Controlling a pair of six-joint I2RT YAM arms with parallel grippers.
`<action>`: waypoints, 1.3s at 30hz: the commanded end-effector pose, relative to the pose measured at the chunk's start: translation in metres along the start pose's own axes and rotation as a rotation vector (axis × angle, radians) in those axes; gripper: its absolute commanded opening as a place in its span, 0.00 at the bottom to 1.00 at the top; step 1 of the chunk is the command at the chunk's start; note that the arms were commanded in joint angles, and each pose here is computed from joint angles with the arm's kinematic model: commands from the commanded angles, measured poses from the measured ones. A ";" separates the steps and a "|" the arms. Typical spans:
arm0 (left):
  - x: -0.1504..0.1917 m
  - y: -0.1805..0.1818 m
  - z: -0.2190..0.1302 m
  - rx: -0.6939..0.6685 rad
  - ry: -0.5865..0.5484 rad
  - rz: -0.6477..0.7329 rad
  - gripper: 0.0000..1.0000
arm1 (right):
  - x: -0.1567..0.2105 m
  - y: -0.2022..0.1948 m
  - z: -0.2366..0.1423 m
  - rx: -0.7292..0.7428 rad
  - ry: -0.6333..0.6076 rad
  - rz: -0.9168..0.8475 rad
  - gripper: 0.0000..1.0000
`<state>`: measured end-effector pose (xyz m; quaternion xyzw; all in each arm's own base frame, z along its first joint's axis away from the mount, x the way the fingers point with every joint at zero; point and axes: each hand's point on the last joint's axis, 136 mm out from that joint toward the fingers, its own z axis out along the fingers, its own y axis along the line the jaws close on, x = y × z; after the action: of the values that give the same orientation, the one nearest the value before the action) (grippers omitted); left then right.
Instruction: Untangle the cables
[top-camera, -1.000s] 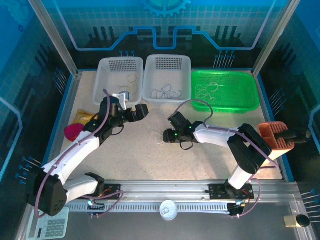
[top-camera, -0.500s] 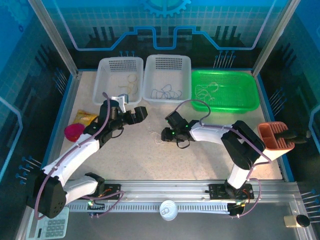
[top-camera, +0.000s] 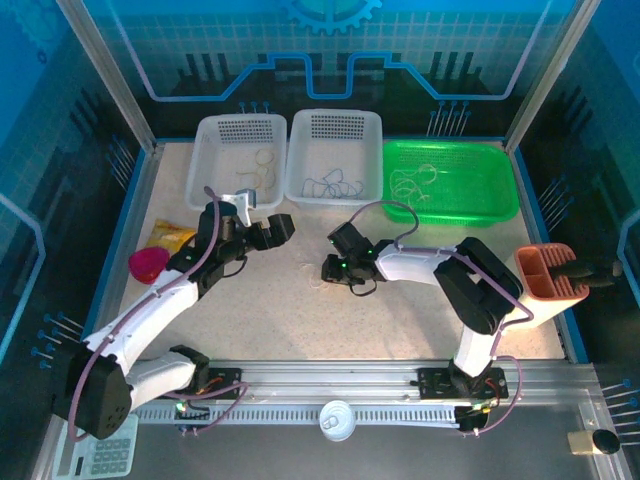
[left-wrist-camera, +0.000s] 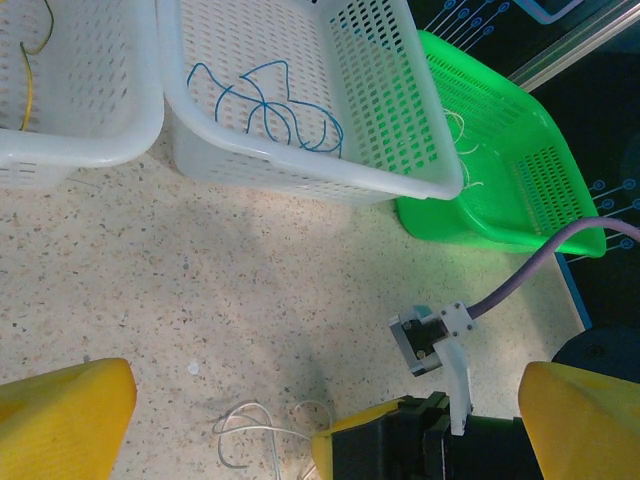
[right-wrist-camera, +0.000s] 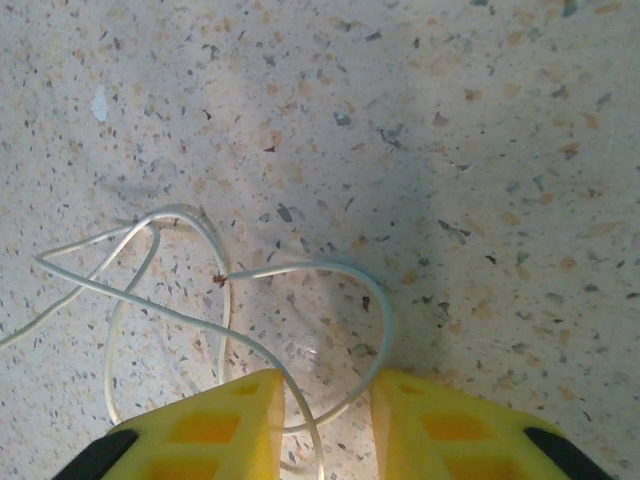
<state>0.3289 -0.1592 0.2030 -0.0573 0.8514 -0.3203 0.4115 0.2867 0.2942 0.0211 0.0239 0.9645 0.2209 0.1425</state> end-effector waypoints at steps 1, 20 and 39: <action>-0.003 -0.003 -0.004 0.012 -0.027 0.016 0.99 | -0.005 0.003 0.004 -0.020 0.000 0.033 0.23; 0.012 -0.023 -0.006 0.124 0.063 -0.091 0.99 | -0.031 0.035 -0.076 -0.188 -0.195 -0.162 0.00; 0.012 -0.087 -0.007 0.341 0.051 -0.192 0.61 | -0.045 0.045 -0.191 -0.262 -0.414 -0.281 0.00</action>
<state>0.3027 -0.2236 0.2398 -0.0646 0.8009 -0.4819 0.3495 0.2749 0.2604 0.2175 -0.0850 0.8687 0.3242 0.3646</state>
